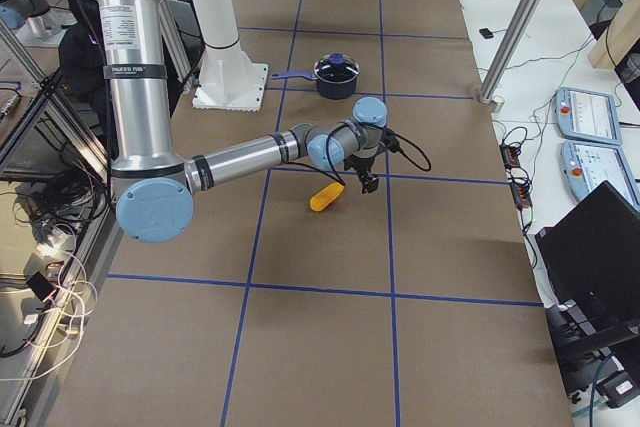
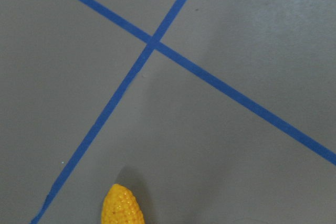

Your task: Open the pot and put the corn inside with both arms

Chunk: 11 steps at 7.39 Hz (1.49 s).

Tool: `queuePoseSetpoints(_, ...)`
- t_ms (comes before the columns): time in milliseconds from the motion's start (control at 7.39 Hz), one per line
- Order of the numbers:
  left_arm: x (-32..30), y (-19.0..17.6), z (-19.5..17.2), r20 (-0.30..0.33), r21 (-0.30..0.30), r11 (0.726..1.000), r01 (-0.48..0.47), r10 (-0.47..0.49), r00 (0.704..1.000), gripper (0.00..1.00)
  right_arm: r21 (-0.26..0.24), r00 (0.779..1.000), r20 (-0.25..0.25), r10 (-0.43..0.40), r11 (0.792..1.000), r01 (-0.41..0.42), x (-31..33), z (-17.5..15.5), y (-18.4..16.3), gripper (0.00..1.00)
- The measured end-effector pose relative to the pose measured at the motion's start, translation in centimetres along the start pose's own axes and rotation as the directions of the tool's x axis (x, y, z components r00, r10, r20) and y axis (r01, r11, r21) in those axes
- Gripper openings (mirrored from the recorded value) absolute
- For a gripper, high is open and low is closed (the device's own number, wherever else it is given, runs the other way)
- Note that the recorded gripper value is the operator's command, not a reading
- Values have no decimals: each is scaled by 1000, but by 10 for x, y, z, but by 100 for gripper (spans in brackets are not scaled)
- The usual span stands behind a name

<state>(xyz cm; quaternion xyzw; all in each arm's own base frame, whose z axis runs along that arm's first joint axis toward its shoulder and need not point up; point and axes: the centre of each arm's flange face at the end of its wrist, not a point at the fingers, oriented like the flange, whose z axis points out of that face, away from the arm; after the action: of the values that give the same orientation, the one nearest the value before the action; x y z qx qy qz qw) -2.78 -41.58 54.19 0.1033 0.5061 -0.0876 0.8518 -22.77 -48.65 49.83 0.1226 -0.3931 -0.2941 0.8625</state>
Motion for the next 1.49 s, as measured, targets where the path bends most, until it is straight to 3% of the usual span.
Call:
queuePoseSetpoints(135, 39, 5, 7, -24, -27, 999, 33, -34, 999, 98, -13, 1000, -7, -26, 1000, 26, -14, 9, 1, 100)
queuePoseSetpoints(406, 118, 15, 27, -56, -86, 991, 101, -106, 993, 98, -54, 994, -79, -79, 996, 74, -33, 35, 13, 98)
queuePoseSetpoints(677, 184, 15, 44, -57, -119, 981, 151, -158, 986, 98, -93, 987, -115, -110, 991, 100, -40, 52, 28, 95)
queuePoseSetpoints(947, 243, 5, 43, -10, -121, 977, 178, -180, 984, 98, -111, 986, -114, -122, 988, 110, -44, 60, 34, 88)
queuePoseSetpoints(1218, 298, 2, 41, 49, -121, 975, 187, -182, 982, 98, -120, 986, -103, -134, 985, 121, -50, 65, 35, 74)
queuePoseSetpoints(1489, 334, 8, 51, 72, -128, 973, 193, -185, 980, 98, -127, 986, -92, -141, 983, 129, -54, 70, 34, 64)
